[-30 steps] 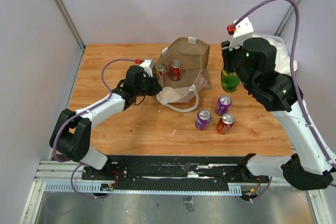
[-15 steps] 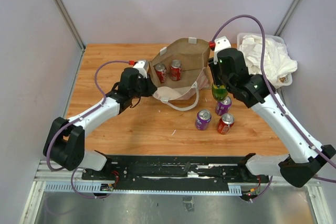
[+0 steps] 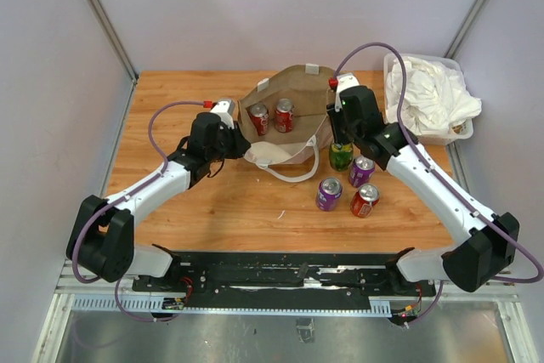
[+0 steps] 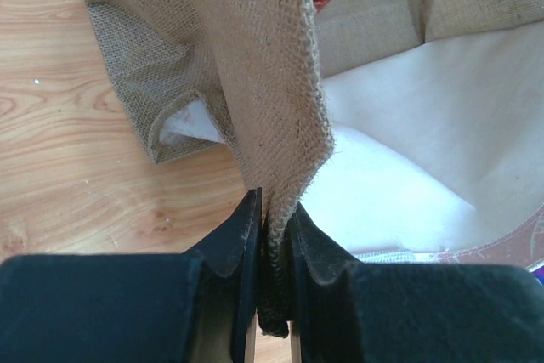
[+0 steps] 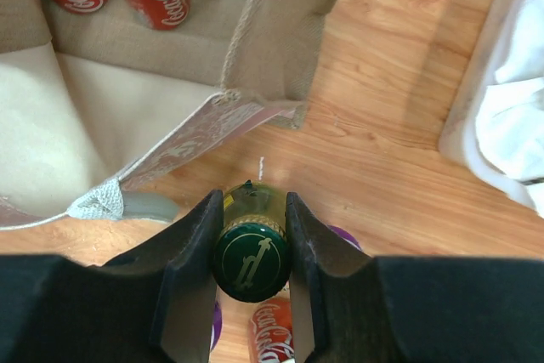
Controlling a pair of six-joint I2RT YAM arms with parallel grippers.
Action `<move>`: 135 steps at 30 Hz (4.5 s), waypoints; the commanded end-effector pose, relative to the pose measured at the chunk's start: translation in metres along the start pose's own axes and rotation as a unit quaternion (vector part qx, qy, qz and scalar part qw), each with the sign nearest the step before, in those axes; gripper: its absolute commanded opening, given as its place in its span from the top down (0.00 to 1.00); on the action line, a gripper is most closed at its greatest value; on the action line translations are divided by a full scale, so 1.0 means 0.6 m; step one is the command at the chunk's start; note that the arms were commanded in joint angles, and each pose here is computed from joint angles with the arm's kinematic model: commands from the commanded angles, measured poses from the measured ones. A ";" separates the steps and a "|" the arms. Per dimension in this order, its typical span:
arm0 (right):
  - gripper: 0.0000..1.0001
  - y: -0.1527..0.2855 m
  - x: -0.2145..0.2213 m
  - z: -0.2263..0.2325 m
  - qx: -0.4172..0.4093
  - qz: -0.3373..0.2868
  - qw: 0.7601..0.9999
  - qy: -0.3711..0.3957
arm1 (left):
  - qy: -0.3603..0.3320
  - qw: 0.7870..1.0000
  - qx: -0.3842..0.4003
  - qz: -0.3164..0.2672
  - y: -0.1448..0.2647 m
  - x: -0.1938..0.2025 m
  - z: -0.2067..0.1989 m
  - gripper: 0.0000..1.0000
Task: Take the beverage out of the canvas bag
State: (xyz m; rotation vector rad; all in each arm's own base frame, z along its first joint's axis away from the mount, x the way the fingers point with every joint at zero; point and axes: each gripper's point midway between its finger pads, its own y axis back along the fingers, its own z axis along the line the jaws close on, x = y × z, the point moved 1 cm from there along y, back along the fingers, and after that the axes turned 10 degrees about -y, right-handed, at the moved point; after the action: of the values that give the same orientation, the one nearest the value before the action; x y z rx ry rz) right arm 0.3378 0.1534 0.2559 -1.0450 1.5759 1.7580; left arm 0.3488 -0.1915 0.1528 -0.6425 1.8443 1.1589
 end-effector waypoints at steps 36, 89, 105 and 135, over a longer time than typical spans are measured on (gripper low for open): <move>0.22 -0.012 0.008 -0.010 -0.026 -0.118 0.992 -0.040 | 0.027 0.999 0.007 0.042 -0.010 0.053 0.004 0.85; 0.14 -0.371 -0.006 0.198 -0.101 0.055 0.993 0.021 | 0.014 0.998 0.035 0.057 -0.014 0.044 -0.012 0.81; 0.13 -0.431 0.029 0.183 -0.088 0.075 0.993 -0.001 | 0.015 0.997 0.033 0.061 -0.014 0.045 -0.011 0.81; 0.99 -0.130 -0.231 0.172 -0.125 -0.105 0.986 0.020 | 0.017 0.998 0.043 0.052 -0.018 0.039 -0.017 0.80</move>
State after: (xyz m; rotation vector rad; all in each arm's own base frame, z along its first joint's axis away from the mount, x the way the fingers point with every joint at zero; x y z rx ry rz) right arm 0.4854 0.2827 0.2107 -1.1505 1.4572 1.9695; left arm 0.3453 -0.2072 0.1405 -0.5602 1.9424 1.1060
